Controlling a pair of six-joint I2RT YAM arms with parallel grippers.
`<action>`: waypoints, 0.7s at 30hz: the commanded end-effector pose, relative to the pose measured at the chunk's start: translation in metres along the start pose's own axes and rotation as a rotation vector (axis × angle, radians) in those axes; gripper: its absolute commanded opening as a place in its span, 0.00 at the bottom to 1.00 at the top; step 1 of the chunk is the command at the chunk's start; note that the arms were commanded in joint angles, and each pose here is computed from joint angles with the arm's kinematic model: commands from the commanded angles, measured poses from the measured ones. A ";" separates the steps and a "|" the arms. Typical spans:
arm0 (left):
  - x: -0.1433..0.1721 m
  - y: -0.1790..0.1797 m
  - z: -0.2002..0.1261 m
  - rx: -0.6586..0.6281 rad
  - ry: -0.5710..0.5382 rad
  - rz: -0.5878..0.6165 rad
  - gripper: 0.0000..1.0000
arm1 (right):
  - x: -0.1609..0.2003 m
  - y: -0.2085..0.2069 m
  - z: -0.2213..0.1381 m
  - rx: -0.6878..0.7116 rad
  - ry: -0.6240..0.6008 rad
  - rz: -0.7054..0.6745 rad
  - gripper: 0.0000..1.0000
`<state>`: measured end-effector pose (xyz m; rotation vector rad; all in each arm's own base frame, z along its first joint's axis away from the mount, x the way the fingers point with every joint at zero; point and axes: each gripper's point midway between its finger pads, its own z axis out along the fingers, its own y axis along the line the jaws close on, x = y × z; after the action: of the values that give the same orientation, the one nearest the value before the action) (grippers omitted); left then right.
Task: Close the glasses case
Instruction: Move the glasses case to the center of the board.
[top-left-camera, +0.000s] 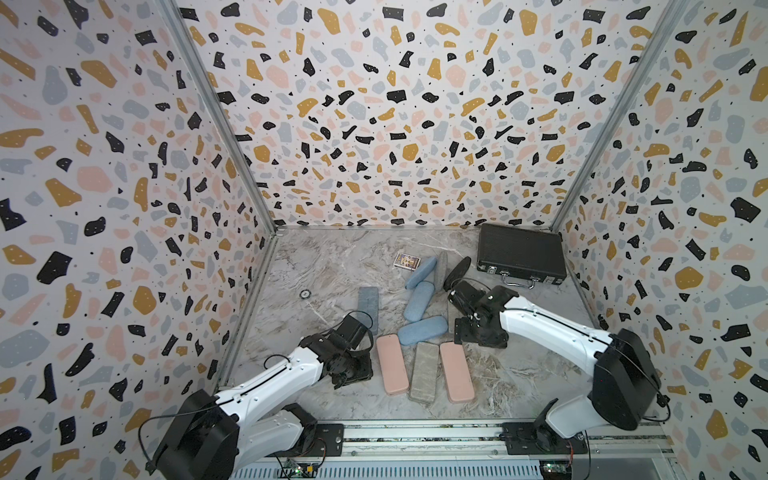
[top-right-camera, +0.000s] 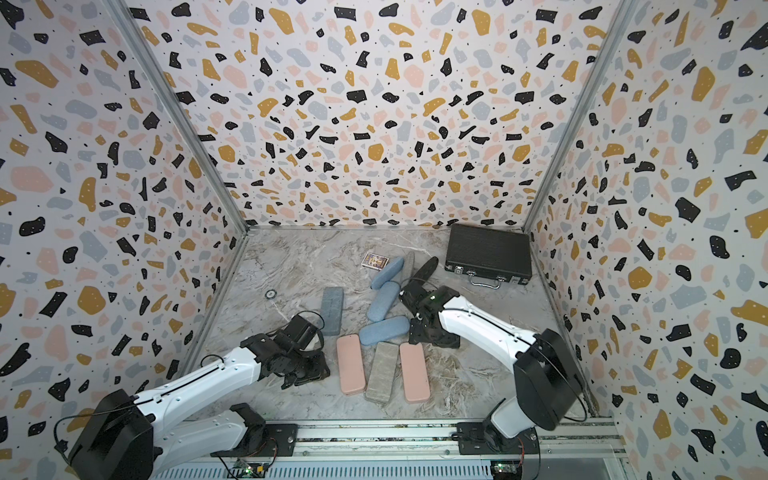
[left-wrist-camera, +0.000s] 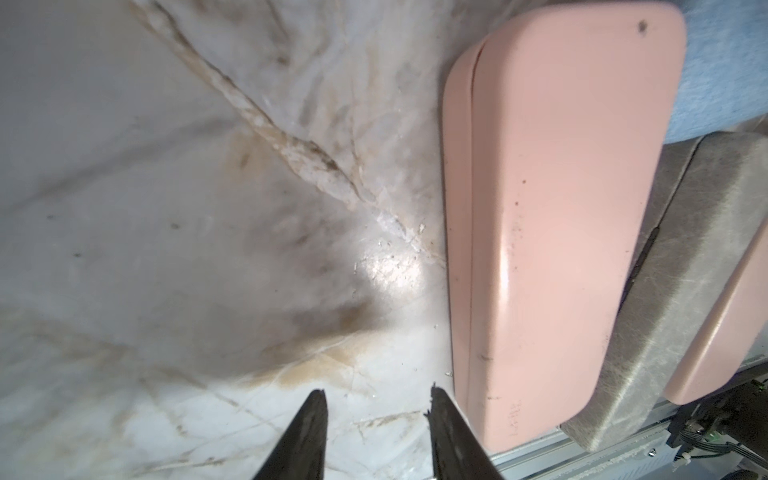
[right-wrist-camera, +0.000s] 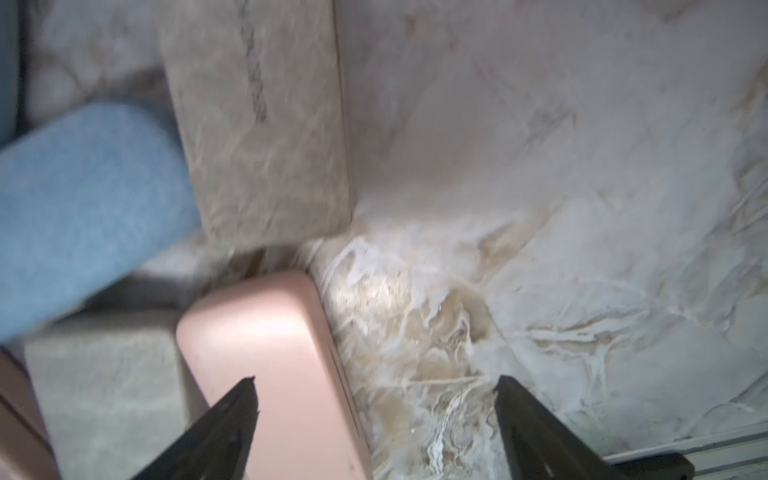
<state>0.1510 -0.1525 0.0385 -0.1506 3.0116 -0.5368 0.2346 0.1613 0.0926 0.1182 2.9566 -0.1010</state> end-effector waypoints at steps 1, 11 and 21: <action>-0.007 -0.007 -0.003 0.004 -0.014 0.021 0.42 | -0.032 0.004 0.011 0.020 0.007 -0.116 0.92; -0.010 -0.008 0.004 -0.006 0.001 0.017 0.42 | -0.093 0.034 0.032 -0.067 0.022 -0.112 0.92; -0.010 -0.005 0.009 -0.016 0.010 0.017 0.42 | -0.104 0.046 0.057 -0.071 0.072 -0.115 0.92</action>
<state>0.1544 -0.1550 0.0273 -0.1571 3.0501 -0.5029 0.3499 0.1950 0.0526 -0.0459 3.0149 -0.0103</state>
